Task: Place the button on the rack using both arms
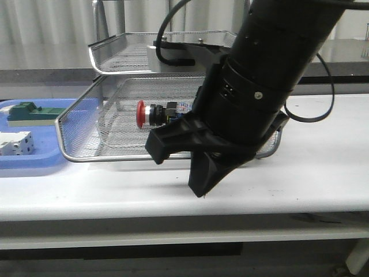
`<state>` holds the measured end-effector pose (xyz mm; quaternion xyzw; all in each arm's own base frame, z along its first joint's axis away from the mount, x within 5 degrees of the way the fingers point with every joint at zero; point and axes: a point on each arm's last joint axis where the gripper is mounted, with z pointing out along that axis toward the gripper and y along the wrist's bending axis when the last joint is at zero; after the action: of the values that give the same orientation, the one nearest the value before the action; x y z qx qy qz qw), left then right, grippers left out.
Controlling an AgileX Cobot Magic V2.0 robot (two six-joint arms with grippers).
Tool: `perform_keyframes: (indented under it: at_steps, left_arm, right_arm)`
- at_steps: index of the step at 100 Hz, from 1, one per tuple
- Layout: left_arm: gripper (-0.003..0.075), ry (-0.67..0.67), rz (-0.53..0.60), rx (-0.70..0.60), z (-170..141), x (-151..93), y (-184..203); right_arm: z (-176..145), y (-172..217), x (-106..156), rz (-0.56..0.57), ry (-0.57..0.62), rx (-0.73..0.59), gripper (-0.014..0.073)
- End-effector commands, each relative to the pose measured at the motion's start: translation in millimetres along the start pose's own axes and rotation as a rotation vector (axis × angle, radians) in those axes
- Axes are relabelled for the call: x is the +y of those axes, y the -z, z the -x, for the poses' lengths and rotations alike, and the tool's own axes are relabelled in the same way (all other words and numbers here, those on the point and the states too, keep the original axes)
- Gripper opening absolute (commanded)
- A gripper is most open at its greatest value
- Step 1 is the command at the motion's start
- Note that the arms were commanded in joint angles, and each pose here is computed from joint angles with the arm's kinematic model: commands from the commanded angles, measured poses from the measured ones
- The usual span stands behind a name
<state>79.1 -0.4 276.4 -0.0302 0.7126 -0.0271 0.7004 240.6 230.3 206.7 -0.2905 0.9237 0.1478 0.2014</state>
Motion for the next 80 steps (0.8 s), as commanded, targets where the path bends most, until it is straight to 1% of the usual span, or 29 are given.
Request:
perform_keyframes:
  at_steps: [1, 14, 32, 68, 80]
  left_arm:
    - [-0.002, 0.023, 0.021, -0.077, 14.1, 1.5, 0.5]
    - [-0.002, 0.023, 0.021, -0.077, 14.1, 1.5, 0.5]
    - [-0.002, 0.023, 0.021, -0.077, 14.1, 1.5, 0.5]
    - [-0.002, 0.023, 0.021, -0.077, 14.1, 1.5, 0.5]
    - [-0.002, 0.023, 0.021, -0.077, 14.1, 1.5, 0.5]
  right_arm:
    - [19.5, 13.5, 1.8, -0.012, 0.055, -0.105, -0.0064]
    - [29.6, 11.4, -2.0, -0.046, 0.102, -0.12, -0.0064]
    - [47.1, 10.1, -15.6, -0.084, 0.104, -0.15, -0.0064]
    - [93.5, 12.5, -67.1, -0.195, 0.064, -0.241, -0.0064]
    - [104.4, 12.7, -79.3, -0.221, 0.059, -0.264, -0.0064]
